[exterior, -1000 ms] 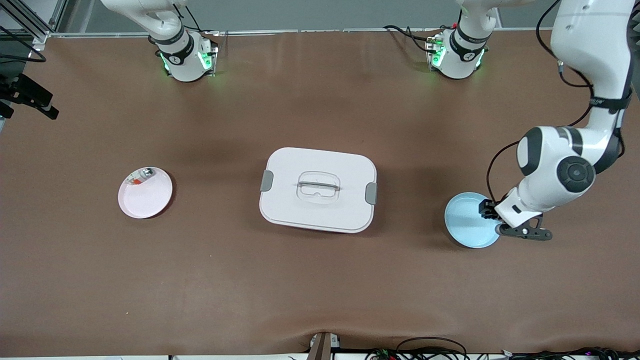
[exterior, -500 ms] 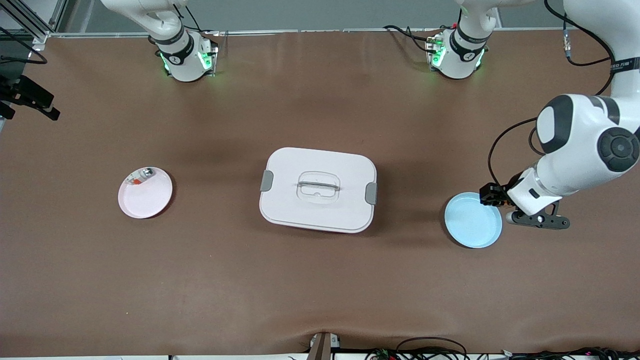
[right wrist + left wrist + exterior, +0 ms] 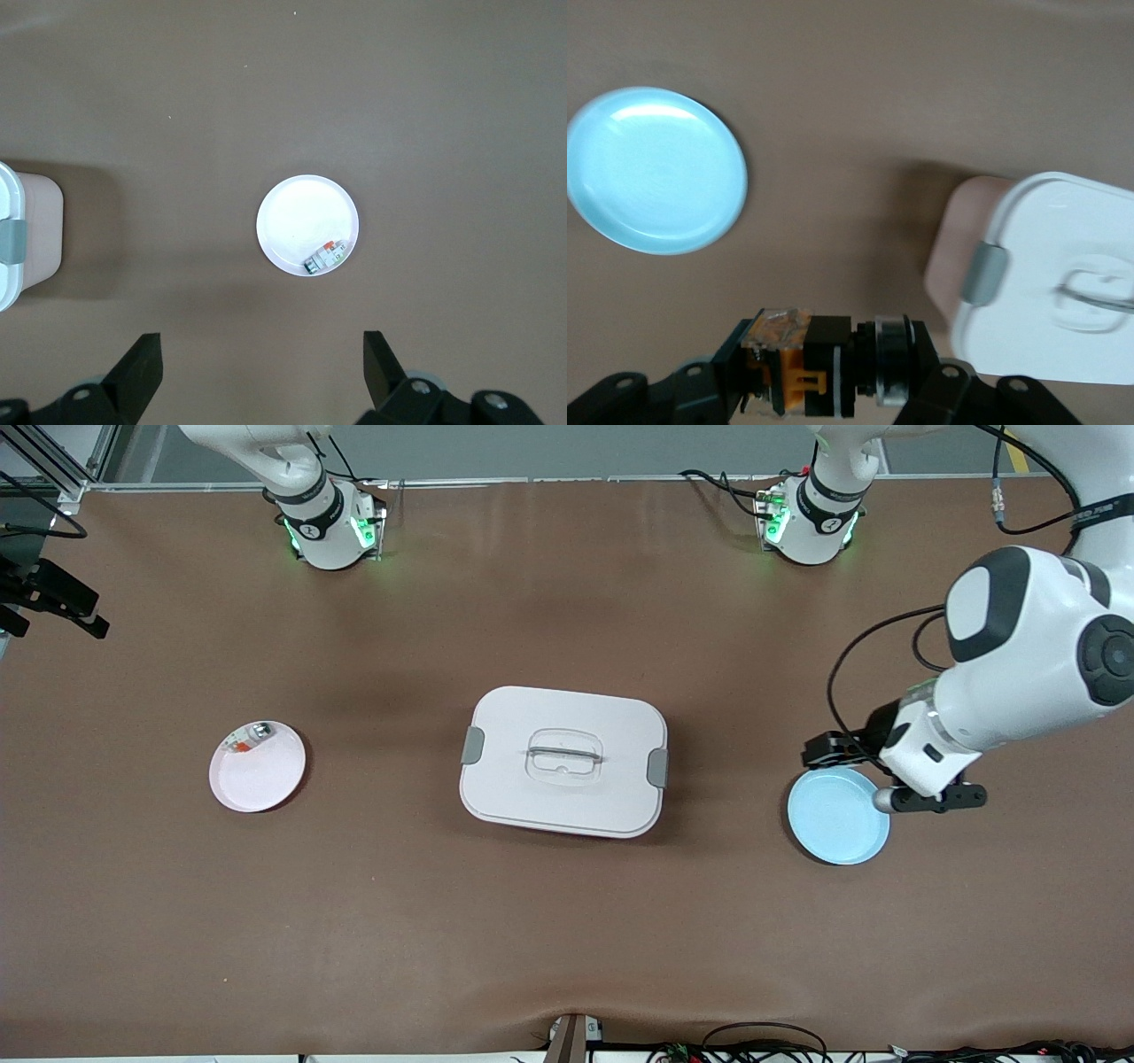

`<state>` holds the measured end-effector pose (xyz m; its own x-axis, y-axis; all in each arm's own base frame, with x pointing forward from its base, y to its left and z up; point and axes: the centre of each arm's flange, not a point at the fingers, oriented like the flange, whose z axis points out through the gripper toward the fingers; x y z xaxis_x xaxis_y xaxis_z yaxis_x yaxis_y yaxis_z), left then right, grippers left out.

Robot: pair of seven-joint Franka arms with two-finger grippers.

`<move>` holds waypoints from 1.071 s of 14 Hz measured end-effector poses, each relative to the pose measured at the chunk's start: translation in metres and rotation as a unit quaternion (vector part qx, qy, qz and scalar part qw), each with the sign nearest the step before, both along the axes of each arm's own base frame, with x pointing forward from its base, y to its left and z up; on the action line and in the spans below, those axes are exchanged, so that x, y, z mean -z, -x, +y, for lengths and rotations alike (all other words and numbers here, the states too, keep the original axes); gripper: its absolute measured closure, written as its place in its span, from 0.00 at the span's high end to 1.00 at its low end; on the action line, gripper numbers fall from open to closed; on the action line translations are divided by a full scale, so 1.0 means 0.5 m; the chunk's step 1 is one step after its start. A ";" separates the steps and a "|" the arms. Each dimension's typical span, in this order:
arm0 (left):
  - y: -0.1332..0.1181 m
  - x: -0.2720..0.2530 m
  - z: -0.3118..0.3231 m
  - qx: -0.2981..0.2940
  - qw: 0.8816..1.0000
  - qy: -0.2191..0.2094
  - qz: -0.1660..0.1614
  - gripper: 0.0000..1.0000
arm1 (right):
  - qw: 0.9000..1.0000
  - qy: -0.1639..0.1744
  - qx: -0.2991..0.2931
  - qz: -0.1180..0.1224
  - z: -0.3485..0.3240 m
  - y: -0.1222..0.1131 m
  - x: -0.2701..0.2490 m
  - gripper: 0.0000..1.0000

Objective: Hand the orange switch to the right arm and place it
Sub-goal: 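Lift the orange switch with the left gripper and carry it over the box, then move the switch toward the right gripper while the right gripper reaches it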

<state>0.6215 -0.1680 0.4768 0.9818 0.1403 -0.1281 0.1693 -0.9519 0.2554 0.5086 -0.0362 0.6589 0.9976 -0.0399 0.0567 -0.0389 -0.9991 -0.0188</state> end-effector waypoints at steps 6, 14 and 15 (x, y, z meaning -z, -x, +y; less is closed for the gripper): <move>0.075 -0.059 -0.230 -0.129 0.988 0.044 0.075 0.73 | 0.998 0.000 -0.056 -0.005 0.139 0.008 -0.037 1.00; 0.142 -0.048 -0.480 -0.243 0.933 0.128 0.233 0.73 | 0.997 -0.035 0.004 0.062 0.411 0.089 -0.025 1.00; 0.143 -0.043 -0.498 -0.253 0.924 0.143 0.248 0.73 | 0.997 -0.047 0.017 0.065 0.450 0.101 -0.025 1.00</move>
<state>0.5502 -0.4169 0.4983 0.6101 0.4568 -0.6474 0.7383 -0.6243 0.2553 0.4580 0.1887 0.6714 0.9942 -0.0730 -0.0788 -0.0811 -0.9911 -0.1054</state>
